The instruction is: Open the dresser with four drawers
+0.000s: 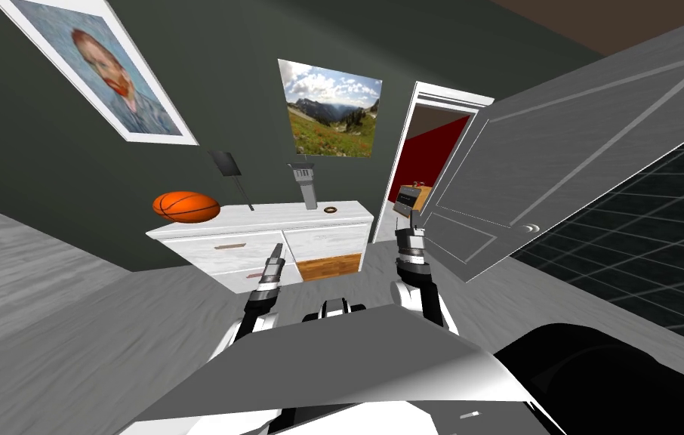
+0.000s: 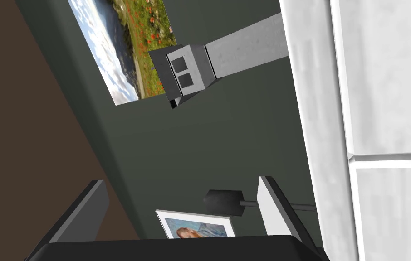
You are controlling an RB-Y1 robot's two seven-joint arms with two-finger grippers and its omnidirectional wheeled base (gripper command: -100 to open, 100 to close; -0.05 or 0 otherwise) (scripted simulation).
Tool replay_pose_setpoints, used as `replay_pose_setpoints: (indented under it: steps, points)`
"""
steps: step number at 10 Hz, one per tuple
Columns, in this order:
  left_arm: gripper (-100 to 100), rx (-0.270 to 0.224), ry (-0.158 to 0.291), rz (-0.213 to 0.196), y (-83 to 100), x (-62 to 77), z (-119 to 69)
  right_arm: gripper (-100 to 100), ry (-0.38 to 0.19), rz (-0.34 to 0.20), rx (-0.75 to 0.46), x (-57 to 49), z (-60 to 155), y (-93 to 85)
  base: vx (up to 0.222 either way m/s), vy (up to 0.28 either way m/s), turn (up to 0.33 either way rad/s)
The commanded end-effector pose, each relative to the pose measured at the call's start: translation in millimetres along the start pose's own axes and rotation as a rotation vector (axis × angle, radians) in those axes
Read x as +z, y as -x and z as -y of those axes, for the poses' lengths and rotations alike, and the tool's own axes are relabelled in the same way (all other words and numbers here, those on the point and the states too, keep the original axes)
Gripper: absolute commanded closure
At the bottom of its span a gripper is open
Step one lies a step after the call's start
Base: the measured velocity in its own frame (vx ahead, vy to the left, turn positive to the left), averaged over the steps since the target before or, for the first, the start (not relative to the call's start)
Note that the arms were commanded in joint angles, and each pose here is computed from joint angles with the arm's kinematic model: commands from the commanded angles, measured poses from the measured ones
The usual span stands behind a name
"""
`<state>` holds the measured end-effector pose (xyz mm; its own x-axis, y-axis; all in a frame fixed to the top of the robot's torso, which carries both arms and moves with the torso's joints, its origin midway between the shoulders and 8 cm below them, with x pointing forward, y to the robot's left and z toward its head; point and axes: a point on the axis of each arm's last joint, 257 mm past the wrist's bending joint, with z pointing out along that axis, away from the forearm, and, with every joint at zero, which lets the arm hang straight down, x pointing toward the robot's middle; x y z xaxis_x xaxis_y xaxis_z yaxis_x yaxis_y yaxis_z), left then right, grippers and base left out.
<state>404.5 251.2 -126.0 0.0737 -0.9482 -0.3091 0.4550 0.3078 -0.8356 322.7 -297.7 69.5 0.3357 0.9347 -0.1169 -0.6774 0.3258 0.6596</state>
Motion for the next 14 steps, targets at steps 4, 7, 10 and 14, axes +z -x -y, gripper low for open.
replay_pose_setpoints:
  steps: [4, 7, 10, 14]
  points:
    - [-100, 0.007, 0.097, -0.026, -9.4, -11.5, -49.8, 0, 0.0, 0.0, 0.0, 0.0, 0.0, 0.0, 0.074, -0.048, -0.012]
    - [-100, 0.013, 0.143, -0.041, -13.0, -18.6, -72.9, 0, 0.0, 0.0, 0.0, 0.0, 0.0, 0.0, 0.094, -0.065, -0.011]
    - [-100, 0.018, 0.195, -0.055, -16.9, -27.6, -98.4, 0, 0.0, 0.0, 0.0, 0.0, 0.0, 0.0, 0.082, -0.054, -0.014]
    - [-100, 0.014, 0.273, -0.066, -24.7, -42.4, -133.7, 0, 0.0, 0.0, 0.0, 0.0, 0.0, 0.0, 0.095, -0.053, -0.014]
